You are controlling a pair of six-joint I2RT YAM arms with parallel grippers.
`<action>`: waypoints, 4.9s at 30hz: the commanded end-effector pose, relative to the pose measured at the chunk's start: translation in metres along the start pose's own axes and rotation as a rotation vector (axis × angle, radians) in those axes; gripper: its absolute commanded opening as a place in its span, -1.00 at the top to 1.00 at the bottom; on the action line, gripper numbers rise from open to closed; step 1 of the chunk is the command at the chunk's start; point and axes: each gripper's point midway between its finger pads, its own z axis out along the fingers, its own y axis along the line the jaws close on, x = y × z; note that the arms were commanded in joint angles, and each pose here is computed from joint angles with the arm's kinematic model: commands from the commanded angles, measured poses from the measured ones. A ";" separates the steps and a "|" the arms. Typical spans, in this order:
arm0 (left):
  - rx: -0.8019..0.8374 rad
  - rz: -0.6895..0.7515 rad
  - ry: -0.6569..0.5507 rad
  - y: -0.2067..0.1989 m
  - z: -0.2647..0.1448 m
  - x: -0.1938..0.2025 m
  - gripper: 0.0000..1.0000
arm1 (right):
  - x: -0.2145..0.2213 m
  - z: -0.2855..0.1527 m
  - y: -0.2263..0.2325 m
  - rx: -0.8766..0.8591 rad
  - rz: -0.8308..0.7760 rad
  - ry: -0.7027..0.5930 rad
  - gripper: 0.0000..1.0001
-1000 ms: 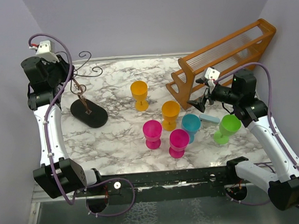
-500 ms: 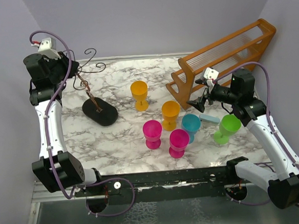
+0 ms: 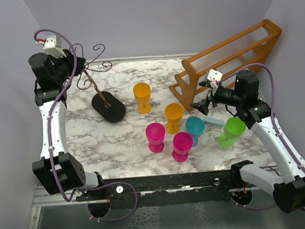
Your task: Place the wine glass upside down on the wine glass rack
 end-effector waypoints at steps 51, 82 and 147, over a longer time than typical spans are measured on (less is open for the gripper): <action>0.239 0.246 -0.014 -0.079 -0.013 0.011 0.19 | 0.035 -0.019 -0.008 0.091 -0.061 0.189 -0.99; 0.100 0.351 -0.063 -0.072 -0.037 -0.025 -0.73 | 0.109 -0.008 0.045 -0.120 0.082 0.581 -0.20; 0.544 -0.025 -0.011 -0.186 -0.040 -0.056 -0.95 | -0.251 -0.030 -0.042 0.084 -0.151 -0.299 0.98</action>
